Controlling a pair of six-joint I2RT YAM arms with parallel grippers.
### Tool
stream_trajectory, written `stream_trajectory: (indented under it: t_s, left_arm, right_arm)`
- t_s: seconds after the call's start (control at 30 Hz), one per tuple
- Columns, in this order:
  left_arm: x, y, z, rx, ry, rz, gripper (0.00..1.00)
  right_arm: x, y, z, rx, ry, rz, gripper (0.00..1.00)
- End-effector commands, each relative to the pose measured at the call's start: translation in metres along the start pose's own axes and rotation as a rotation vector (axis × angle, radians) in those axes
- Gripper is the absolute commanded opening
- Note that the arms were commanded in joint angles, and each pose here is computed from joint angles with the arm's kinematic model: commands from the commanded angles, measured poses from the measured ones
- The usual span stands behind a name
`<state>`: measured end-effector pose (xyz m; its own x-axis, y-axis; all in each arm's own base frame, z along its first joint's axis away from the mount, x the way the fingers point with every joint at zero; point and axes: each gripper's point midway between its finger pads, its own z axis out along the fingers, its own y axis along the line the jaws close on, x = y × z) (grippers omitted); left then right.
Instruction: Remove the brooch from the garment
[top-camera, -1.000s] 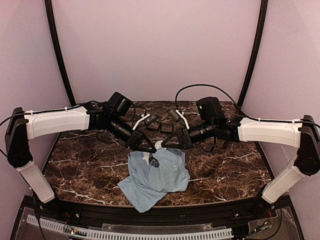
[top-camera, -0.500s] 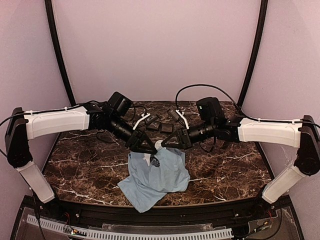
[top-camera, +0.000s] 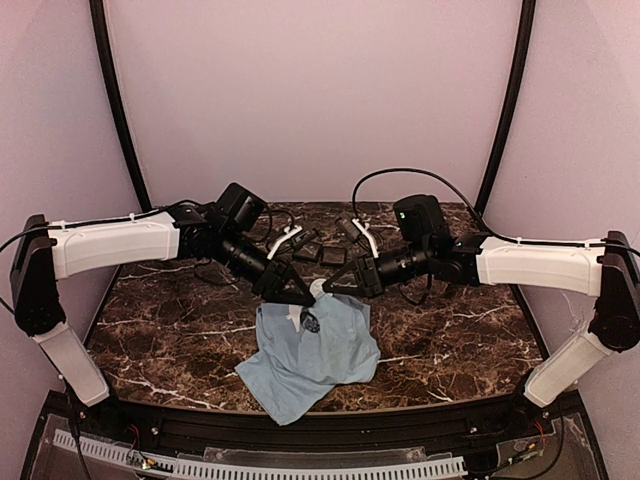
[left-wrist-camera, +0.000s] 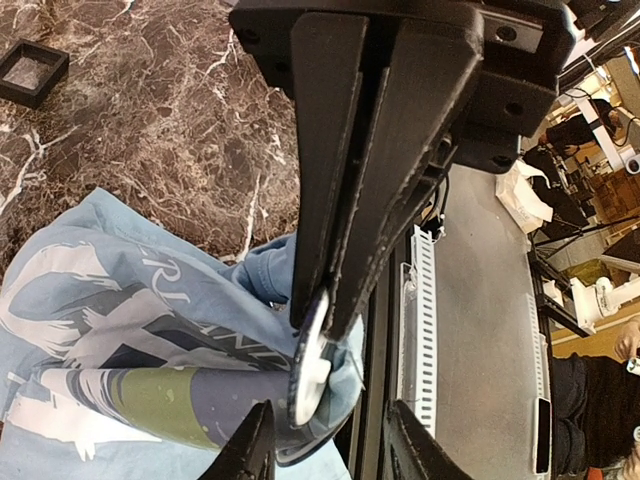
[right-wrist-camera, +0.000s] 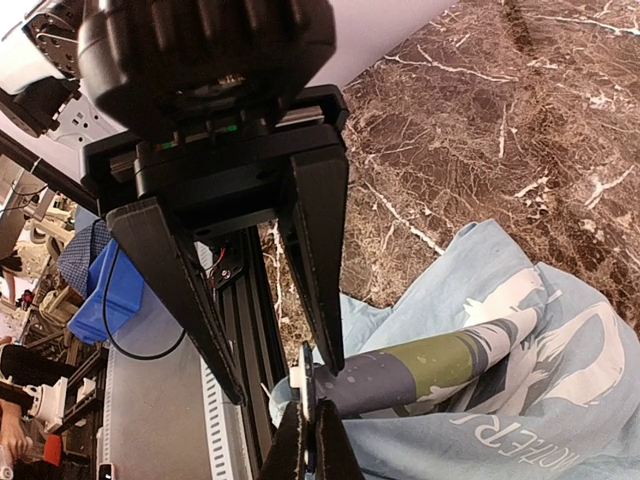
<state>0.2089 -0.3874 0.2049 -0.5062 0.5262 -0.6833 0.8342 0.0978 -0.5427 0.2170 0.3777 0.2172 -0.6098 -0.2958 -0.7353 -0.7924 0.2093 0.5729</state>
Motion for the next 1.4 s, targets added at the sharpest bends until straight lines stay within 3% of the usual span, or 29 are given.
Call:
stream_trajectory:
  t_s: [0.0, 0.37, 0.7, 1.37]
  left_arm:
    - [-0.003, -0.004, 0.003, 0.001, 0.010, 0.023, 0.39]
    - [0.002, 0.002, 0.008, -0.024, 0.037, 0.014, 0.31]
    - [0.001, 0.001, 0.008, -0.020, 0.033, 0.017, 0.01]
    - [-0.006, 0.014, -0.005, -0.144, 0.014, 0.042, 0.01]
  right_arm:
    - [-0.013, 0.002, -0.005, 0.013, -0.053, -0.032, 0.00]
    - [-0.019, 0.000, -0.010, 0.036, -0.076, -0.046, 0.00]
    - [-0.015, -0.004, -0.010, 0.042, -0.071, -0.032, 0.00]
    - [0.011, -0.025, -0.016, 0.158, -0.009, -0.005, 0.00]
